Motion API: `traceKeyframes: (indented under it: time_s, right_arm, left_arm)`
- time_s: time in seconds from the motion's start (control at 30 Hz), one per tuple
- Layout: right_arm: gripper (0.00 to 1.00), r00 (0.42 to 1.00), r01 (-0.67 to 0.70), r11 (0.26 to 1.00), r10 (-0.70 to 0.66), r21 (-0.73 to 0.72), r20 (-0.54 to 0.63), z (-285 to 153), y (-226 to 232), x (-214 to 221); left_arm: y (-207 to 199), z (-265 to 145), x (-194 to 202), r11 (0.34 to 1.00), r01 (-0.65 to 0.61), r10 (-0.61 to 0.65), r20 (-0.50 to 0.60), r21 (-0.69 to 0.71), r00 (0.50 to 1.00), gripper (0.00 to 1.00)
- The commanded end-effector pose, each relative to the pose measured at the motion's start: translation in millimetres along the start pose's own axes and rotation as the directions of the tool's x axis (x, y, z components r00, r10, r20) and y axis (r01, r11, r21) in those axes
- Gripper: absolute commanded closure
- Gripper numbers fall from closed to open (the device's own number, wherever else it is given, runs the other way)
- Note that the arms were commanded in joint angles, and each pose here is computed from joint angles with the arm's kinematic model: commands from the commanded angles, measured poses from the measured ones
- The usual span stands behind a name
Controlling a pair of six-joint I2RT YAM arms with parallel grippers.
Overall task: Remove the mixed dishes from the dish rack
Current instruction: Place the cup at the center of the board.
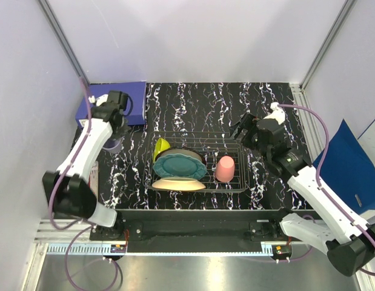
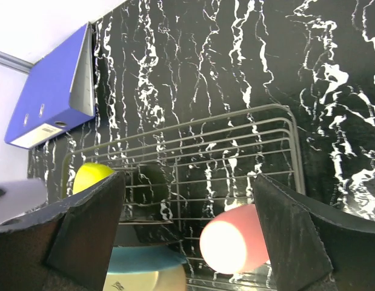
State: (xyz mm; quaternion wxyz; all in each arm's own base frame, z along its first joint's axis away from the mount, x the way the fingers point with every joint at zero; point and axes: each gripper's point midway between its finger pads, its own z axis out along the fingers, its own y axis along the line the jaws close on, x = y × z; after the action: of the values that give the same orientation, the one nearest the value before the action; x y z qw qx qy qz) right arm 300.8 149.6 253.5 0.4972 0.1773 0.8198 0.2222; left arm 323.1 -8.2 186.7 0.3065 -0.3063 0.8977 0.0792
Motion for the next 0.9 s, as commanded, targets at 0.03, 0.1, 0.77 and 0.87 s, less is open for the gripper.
traceKeyframes:
  time_s: [0.03,0.1,0.77,0.87]
  right_arm:
    - [0.05,0.998,0.05,0.999,-0.05,0.009,0.044,-13.9,-8.4,-8.2]
    - [0.04,0.998,0.06,0.998,-0.061,0.019,0.035,-14.2,-14.6,-2.6]
    - [0.0,0.997,0.073,0.997,-0.072,0.019,-0.022,-2.7,-14.6,12.2]
    - [0.0,0.995,0.097,0.995,-0.096,0.007,-0.03,-2.9,-12.4,12.4]
  left_arm:
    - [-37.5,28.1,-0.2,0.998,0.011,-0.005,-0.096,0.061,0.995,1.0]
    - [-44.1,37.1,5.1,0.998,0.009,-0.001,-0.121,0.069,0.993,1.0]
    - [-44.2,25.0,-15.6,0.996,-0.012,0.019,-0.089,0.083,0.996,0.6]
    - [-47.0,-5.6,-42.2,0.992,0.022,-0.019,-0.026,0.124,0.999,0.44]
